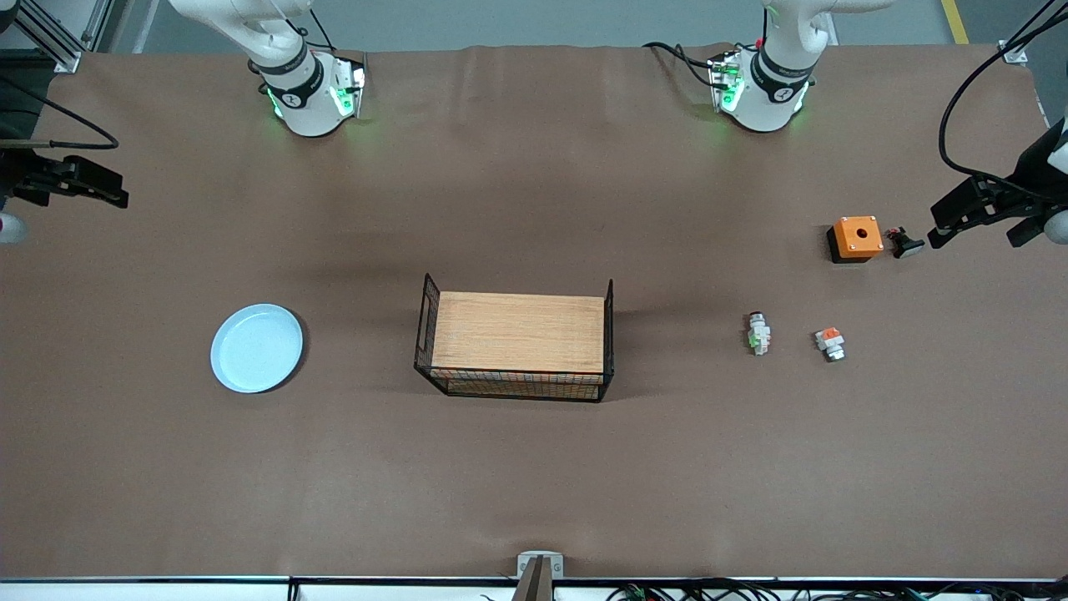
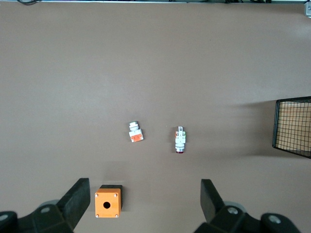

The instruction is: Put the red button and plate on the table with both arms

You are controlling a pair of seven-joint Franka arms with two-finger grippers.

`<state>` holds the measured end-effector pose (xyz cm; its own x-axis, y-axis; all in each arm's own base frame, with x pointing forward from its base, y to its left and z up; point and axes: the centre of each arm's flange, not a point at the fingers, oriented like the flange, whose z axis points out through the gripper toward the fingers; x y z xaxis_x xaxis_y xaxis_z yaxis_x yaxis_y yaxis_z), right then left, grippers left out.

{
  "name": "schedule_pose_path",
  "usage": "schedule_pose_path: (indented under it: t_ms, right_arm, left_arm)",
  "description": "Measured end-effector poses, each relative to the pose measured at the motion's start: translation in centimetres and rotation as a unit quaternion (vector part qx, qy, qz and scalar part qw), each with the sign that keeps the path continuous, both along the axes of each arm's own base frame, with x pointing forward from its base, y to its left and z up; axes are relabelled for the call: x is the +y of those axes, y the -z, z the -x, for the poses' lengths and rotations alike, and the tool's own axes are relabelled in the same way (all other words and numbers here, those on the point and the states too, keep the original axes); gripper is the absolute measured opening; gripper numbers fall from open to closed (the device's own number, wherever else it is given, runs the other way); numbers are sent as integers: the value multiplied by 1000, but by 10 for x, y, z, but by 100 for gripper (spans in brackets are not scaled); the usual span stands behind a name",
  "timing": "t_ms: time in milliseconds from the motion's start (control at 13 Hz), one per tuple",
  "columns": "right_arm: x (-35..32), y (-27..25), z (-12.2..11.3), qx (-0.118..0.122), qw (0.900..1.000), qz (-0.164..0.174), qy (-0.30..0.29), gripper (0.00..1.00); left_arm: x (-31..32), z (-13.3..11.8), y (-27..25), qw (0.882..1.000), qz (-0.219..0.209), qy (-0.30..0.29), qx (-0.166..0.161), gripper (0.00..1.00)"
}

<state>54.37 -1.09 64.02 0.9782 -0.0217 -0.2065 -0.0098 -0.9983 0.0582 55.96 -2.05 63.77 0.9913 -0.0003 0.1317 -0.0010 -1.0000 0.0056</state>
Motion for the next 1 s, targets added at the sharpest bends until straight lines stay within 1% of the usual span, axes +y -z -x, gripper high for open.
schedule_pose_path:
  t_ms: [232, 463, 540, 695, 849, 1004]
  right_arm:
    - [1, -11, 9, -4, 1000, -2, 0, 100]
    - [-4, -10, 20, 0, 1000, -9, 5, 100]
    - [-8, -8, 23, -7, 1000, -16, 9, 100]
    - [-14, -6, 34, -37, 999, -22, 13, 100]
    - [-15, -7, 47, -55, 998, -23, 13, 100]
    - [-14, -11, 51, -72, 997, -23, 11, 100]
  left_arm:
    - [0, 0, 0, 1000, 0, 0, 0, 100]
    - [0, 0, 0, 1000, 0, -1, 0, 100]
    - [1, 0, 0, 1000, 0, -1, 0, 100]
    - [1, 0, 0, 1000, 0, -1, 1, 100]
    - [1, 0, 0, 1000, 0, -1, 1, 100]
    - [1, 0, 0, 1000, 0, -1, 1, 100]
